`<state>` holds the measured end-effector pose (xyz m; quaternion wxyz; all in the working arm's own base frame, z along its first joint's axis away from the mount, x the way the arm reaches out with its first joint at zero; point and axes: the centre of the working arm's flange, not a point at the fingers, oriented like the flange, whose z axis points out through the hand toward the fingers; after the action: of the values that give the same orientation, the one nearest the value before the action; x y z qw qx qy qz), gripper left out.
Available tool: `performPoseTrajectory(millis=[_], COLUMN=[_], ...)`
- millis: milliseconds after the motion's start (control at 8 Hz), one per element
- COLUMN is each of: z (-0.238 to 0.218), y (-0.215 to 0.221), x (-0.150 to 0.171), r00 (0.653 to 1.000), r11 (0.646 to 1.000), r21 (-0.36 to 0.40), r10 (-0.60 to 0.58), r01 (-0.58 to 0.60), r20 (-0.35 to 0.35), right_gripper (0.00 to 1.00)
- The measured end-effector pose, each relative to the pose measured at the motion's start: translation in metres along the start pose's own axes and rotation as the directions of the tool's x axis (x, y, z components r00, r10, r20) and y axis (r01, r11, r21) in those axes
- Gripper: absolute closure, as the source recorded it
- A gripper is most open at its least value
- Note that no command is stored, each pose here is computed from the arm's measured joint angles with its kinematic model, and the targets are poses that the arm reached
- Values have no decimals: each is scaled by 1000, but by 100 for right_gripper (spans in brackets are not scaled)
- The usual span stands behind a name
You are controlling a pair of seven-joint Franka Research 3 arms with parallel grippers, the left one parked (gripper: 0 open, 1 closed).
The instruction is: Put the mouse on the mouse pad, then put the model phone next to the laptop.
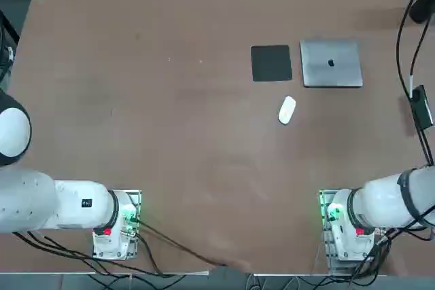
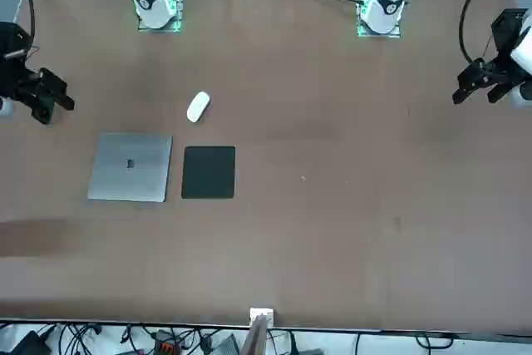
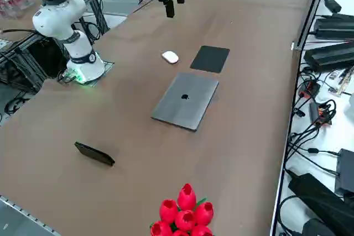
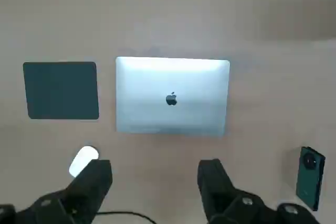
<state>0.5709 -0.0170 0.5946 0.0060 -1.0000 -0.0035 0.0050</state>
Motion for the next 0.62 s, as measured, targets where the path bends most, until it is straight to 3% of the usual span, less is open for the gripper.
performPoseTrajectory(millis=[625], z=[3], y=[10], x=[-4], r00=[999], r11=[1000], r21=[1], r10=[16], r01=[-16], r20=[32], right_gripper=[0])
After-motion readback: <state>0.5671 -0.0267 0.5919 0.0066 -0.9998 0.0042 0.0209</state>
